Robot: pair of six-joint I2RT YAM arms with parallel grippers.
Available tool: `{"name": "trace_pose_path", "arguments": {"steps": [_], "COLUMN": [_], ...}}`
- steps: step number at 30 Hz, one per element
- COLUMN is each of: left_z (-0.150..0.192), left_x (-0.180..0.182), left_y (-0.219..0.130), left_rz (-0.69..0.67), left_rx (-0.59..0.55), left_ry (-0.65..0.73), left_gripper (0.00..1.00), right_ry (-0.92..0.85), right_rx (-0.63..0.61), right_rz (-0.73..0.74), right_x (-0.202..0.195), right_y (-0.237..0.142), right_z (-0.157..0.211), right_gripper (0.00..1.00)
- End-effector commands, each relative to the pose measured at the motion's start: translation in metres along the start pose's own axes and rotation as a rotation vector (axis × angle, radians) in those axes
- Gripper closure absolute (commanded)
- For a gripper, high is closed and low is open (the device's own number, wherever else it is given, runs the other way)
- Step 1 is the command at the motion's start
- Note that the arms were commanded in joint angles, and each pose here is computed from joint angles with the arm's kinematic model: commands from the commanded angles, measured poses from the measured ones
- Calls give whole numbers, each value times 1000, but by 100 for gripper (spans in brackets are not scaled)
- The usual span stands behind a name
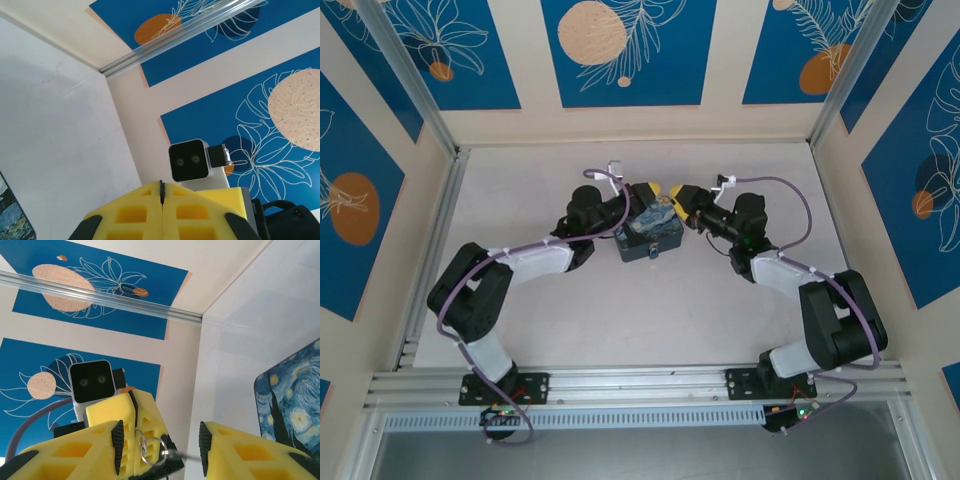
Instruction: Unlock the padlock with the key
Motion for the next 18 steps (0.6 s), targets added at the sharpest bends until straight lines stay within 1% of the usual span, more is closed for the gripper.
{"name": "trace_pose_path", "arguments": {"steps": [1,18], "left_z": [-1,-2], "left_x": [-8,-3], "left_y": [1,5], "left_rz": [77,108], "left_rx": [-48,-117], "left_ry": [7,-34], "left_gripper": [100,100], "right_ry": [-37,3], "right_rx": [0,42], "right_rz": [-103,-154], "right_x": [22,18], "right_y": [5,22], "right_z": [-9,6], "right_gripper": [55,60]}}
Point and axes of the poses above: each hand's point on the last joint's axis, 136 mm out from that joint toward the fingers, its own y axis out along the fingers, its own x axis along the line the jaws close on, z = x × y, the point moved 4 cm from there along -y, back along the fingers, and after that the axes turned 7 degrees about -y, right-handed, at the moved point
